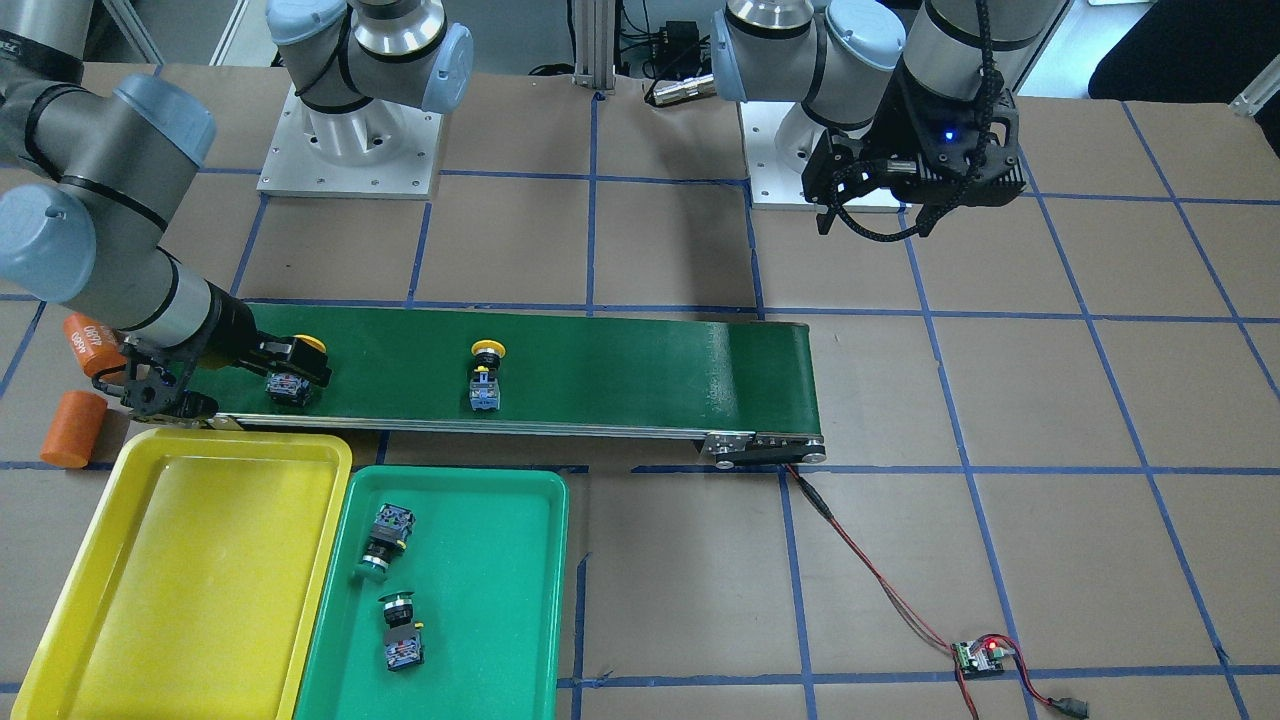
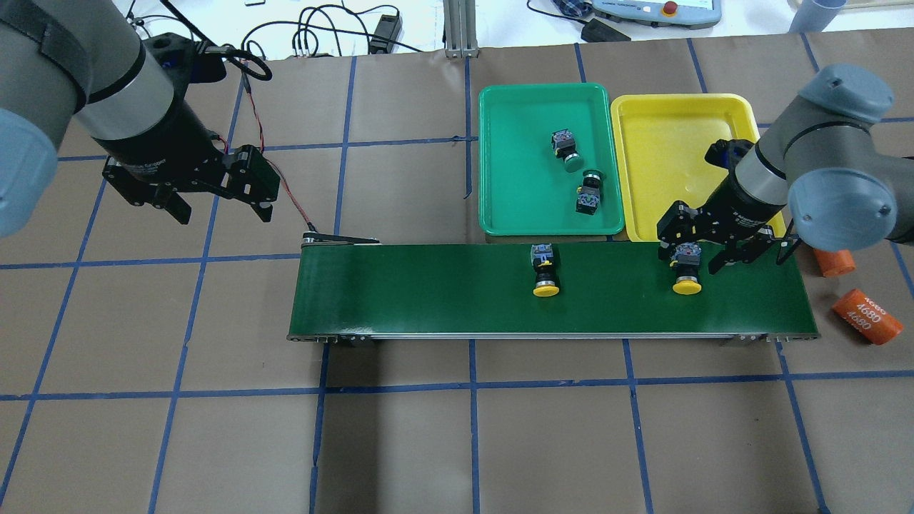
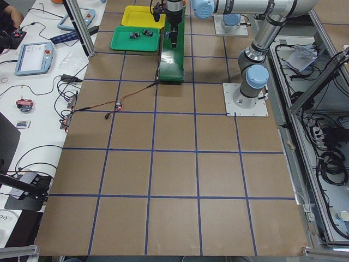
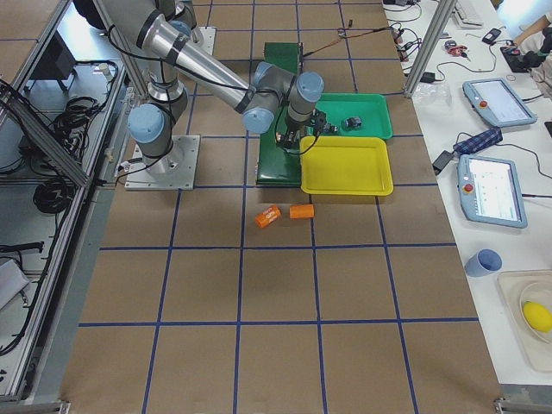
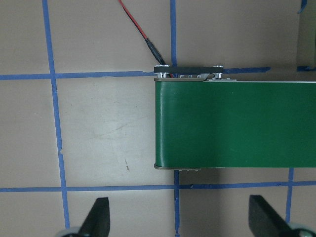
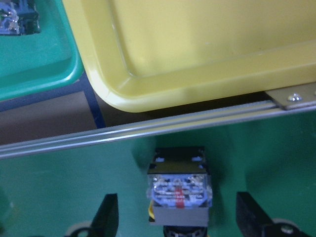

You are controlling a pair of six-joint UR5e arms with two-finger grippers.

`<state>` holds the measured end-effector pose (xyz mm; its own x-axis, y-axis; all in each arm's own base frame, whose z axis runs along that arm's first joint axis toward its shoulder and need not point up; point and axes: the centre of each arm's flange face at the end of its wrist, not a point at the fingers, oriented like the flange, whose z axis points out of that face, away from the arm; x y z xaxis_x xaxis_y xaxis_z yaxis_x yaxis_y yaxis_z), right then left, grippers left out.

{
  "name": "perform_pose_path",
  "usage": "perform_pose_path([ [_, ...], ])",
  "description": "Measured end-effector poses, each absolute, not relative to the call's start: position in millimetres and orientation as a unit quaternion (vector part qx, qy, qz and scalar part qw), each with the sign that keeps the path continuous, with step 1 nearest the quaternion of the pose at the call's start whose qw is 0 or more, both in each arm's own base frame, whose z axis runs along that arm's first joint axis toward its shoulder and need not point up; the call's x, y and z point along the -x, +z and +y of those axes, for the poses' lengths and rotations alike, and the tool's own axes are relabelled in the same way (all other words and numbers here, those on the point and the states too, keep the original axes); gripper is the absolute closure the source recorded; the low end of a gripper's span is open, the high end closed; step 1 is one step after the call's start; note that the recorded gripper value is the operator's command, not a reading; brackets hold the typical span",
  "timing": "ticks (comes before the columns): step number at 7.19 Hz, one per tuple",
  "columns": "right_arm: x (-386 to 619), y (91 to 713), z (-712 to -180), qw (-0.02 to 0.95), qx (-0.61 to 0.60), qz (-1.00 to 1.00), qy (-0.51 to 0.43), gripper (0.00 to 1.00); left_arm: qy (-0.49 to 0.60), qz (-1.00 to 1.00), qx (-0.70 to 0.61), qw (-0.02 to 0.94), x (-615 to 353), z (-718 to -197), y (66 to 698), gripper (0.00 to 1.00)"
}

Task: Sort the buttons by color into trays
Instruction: 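Place the yellow-capped switch into the yellow tray with the right gripper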

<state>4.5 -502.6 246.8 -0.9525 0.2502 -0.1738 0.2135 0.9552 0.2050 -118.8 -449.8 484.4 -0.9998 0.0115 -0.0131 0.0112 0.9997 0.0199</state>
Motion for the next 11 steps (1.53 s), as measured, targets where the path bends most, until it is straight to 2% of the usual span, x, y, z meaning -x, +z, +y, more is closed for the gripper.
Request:
perform_pose_path([
  [4, 12, 273, -521, 0.049, -0.111, 0.989, 0.09, 1.0, 0.014, 1.0, -0.001, 0.004, 120, -438, 488, 0.0],
  [6, 30, 286, -579, 0.037, -0.107, 0.991, 0.07, 1.0, 0.015, 1.0, 0.001, 0.004, 120, -438, 488, 0.0],
  [7, 42, 280, -617, 0.034, -0.105, 0.992, 0.063, 0.86, 0.015, 1.0, 0.001, 0.005, 120, -438, 488, 0.0],
  [8, 50, 267, -645, 0.034, -0.104, 0.992, 0.061, 0.01, 0.015, 1.0, 0.001, 0.007, 120, -438, 488, 0.0],
  [11, 61, 250, -662, 0.036, -0.099, 0.993, 0.062, 0.0, 0.015, 1.0, 0.0, 0.01, 119, -438, 488, 0.0],
])
